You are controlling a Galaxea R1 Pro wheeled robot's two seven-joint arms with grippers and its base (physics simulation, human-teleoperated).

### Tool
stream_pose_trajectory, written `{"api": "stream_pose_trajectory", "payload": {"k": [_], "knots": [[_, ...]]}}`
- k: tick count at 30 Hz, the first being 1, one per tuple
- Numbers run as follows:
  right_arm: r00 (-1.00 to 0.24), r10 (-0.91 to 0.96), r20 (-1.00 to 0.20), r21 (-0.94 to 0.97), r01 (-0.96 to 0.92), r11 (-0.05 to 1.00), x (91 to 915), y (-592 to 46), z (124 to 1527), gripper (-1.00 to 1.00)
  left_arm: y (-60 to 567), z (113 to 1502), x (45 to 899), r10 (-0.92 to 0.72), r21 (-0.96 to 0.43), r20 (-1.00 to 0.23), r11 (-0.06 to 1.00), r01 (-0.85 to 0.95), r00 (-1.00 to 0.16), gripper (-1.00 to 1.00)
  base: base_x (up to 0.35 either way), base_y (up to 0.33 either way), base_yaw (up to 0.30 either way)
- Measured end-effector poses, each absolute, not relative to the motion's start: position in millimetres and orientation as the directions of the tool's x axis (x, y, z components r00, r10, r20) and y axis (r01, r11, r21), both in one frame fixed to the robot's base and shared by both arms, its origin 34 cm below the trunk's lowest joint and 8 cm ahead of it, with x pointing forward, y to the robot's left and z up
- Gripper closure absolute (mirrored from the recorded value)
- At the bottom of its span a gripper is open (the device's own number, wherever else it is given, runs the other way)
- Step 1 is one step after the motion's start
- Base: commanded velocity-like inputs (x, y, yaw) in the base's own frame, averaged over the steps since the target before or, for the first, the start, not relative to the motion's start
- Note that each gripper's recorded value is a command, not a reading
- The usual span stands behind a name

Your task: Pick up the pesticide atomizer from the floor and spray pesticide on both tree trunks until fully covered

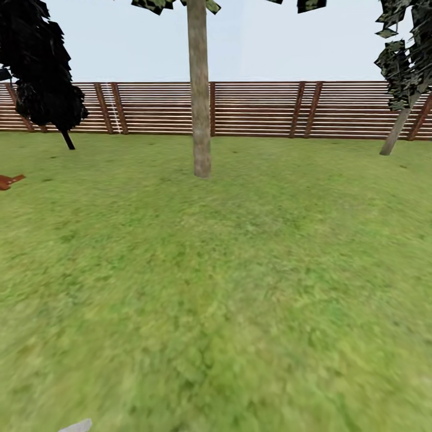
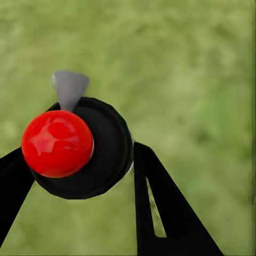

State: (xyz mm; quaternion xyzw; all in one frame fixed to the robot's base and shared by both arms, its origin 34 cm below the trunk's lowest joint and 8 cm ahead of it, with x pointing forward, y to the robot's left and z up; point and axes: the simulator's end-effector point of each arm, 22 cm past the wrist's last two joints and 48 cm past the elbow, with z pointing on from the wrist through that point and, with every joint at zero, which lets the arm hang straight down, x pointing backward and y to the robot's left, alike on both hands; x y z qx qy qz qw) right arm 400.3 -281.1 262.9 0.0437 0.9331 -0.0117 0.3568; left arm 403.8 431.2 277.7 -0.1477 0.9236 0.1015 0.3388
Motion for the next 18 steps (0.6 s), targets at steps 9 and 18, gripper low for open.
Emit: {"api": "stream_pose_trajectory", "payload": {"k": [9,18], "knots": [[-0.743,0.073,-0.666,0.010,0.089,0.996,399.8,-280.6,262.7,-1.00,435.2,279.3,405.0,-0.206,0.090,-0.660,0.933,-0.348,-0.723,1.00,0.338,0.000,0.000],[-0.743,0.076,-0.665,0.016,0.088,0.996,399.8,-276.1,262.5,-1.00,393.5,307.2,476.1,0.116,0.164,-0.720,0.986,-0.005,-0.684,1.00,0.338,0.000,0.000]]}}
